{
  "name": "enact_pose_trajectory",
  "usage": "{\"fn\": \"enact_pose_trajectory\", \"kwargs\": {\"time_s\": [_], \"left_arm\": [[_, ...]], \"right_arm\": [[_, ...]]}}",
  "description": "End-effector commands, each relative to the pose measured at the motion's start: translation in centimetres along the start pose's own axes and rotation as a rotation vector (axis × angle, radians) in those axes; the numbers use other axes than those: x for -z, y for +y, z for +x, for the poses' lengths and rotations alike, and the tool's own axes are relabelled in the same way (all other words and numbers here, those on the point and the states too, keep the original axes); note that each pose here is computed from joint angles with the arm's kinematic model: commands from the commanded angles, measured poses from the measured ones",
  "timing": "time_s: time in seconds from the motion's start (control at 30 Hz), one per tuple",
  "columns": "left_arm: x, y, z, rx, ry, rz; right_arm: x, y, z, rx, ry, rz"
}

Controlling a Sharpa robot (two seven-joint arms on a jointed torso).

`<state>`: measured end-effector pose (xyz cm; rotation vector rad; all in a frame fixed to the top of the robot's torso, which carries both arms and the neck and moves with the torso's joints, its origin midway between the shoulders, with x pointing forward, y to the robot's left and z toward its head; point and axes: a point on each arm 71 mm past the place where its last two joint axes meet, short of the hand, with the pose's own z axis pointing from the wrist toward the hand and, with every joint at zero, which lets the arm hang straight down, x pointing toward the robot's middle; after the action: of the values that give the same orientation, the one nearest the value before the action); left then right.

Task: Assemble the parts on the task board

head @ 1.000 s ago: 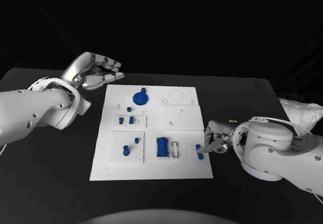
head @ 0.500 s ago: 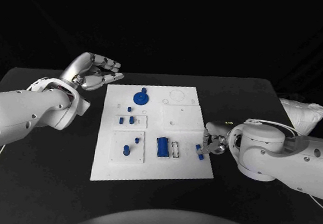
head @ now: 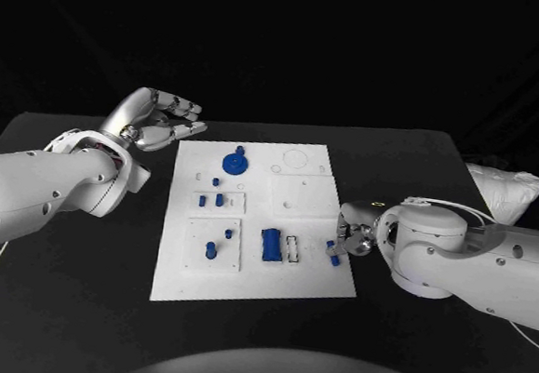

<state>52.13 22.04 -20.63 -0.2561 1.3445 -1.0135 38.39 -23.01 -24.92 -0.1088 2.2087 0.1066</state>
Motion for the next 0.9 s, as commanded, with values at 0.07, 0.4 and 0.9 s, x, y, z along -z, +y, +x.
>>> {"fn": "enact_pose_trajectory", "kwargs": {"time_s": [0.07, 0.4, 0.9], "left_arm": [[-0.02, -0.15, 0.13, 0.003, 0.01, 0.009], [0.0, -0.08, 0.07, 0.002, 0.01, 0.007], [0.02, -0.05, 0.03, 0.001, 0.009, 0.006]], "right_arm": [[-0.14, -0.56, 0.33, 0.029, 0.02, 0.098], [-0.31, -0.25, 0.51, 0.037, 0.043, 0.096], [-0.56, -0.13, 0.62, 0.057, 0.068, 0.105]]}}
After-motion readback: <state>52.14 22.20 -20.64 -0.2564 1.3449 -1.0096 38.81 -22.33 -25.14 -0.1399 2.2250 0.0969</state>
